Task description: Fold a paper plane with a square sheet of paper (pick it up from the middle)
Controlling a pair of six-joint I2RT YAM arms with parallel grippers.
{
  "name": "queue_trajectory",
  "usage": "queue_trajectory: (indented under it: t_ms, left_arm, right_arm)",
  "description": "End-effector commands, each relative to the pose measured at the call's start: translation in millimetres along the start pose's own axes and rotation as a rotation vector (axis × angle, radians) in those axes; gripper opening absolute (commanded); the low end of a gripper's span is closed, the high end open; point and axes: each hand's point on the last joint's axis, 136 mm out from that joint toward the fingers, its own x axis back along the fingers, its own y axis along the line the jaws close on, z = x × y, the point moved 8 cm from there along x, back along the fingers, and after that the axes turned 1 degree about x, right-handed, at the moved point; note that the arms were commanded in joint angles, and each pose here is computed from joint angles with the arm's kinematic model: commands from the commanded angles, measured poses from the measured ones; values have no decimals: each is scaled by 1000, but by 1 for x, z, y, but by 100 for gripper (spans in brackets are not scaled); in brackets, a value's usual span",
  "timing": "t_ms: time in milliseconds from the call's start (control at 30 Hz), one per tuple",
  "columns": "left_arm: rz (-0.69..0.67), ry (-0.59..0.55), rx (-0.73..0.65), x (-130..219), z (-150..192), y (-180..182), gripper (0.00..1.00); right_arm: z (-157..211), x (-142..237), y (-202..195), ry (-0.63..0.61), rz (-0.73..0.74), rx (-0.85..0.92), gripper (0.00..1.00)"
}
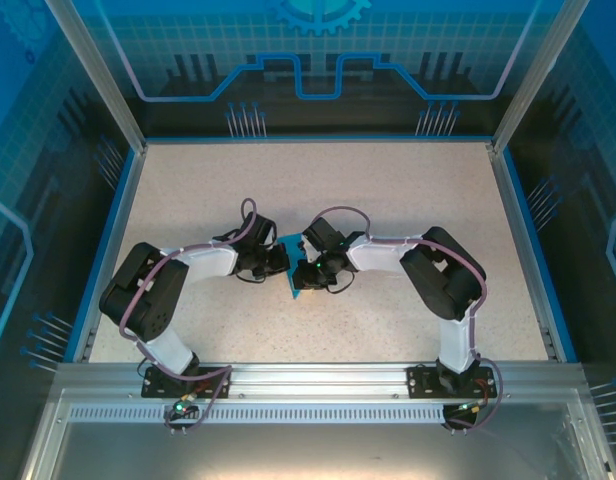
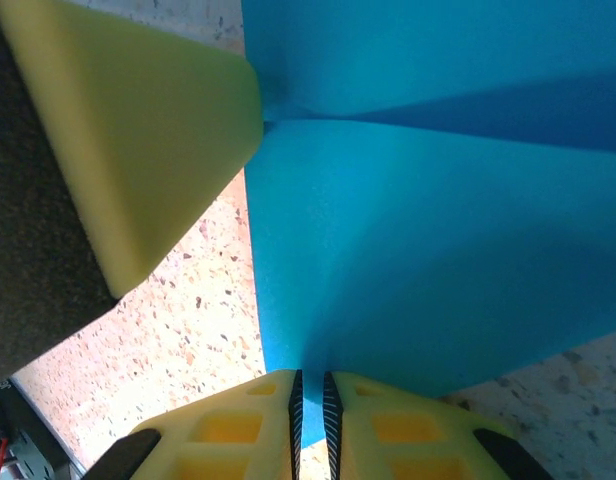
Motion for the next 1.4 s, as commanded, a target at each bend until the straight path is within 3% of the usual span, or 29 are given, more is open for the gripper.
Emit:
queue_trajectory:
  t_ms: [0,200,367,467,600,767,967,1367]
  left_arm:
    - [-62,-27,-20,-1,-6,1,3]
    - [-64,-82,-2,17,-10,-4,25]
    - [-9,-108,41,32,-1,-5,31]
    - [37,-90,91,34,14,2,26]
    - [116,-59,169,32,37,12,11]
    - [207,-6,198,29,56,8,4]
    - [262,28,221,24,70,-1,1]
    - [204,63,243,4,76,4,0]
  right_arm:
    - [13,-13,-26,54,94,-81,18]
    - [13,-13,-27,63,95,-100,17]
    - [13,-12,-26,65,90,-115,15]
    - [12,-12,-27,69,90,-137,13]
    - [11,-11,-29,78,82,-169,9]
    - [10,-14,-33,98,83,-204,7]
    - [10,-17,-37,111,77,-244,6]
    - [9,-17,-39,114,47,-273,5]
